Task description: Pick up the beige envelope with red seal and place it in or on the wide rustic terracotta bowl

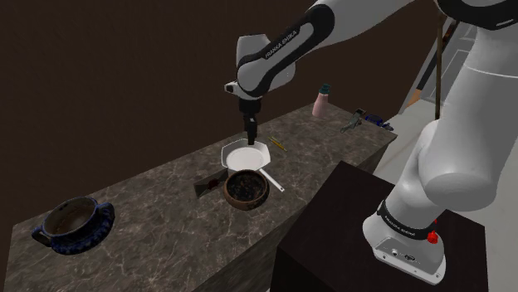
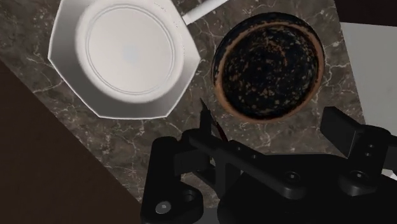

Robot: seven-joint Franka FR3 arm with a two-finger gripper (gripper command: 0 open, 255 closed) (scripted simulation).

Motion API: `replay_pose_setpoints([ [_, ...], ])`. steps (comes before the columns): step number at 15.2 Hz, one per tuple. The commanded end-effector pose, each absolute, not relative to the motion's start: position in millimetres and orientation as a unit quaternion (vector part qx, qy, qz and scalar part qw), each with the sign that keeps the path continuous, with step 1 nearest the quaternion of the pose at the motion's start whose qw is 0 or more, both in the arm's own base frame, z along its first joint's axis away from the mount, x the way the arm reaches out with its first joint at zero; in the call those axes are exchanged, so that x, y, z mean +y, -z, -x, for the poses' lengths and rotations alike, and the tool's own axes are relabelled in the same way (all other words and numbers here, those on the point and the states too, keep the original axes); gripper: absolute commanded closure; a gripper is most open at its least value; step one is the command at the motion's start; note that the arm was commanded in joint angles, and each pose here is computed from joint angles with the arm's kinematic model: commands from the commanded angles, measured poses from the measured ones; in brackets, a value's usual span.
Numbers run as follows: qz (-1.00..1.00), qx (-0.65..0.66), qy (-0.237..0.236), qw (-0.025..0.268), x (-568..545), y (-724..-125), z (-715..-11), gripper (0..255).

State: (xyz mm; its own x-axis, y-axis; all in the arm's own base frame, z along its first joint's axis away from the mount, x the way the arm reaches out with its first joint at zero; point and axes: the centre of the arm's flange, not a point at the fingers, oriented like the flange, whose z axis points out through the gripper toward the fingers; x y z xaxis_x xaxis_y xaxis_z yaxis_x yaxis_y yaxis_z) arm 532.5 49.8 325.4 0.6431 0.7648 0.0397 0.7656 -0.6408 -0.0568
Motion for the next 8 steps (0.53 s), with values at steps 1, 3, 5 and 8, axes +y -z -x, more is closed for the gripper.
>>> replay_pose_setpoints([
  [1,0.893,-0.448,0.006,0.032,62.1,-302.0,-544.9,0],
  [3,0.881,-0.473,0.006,0.029,72.3,-281.4,-558.4,0],
  [5,0.867,-0.497,0.006,0.027,83.1,-260.9,-571.5,0],
  [8,0.846,-0.532,0.006,0.023,100.5,-230.1,-589.9,0],
])
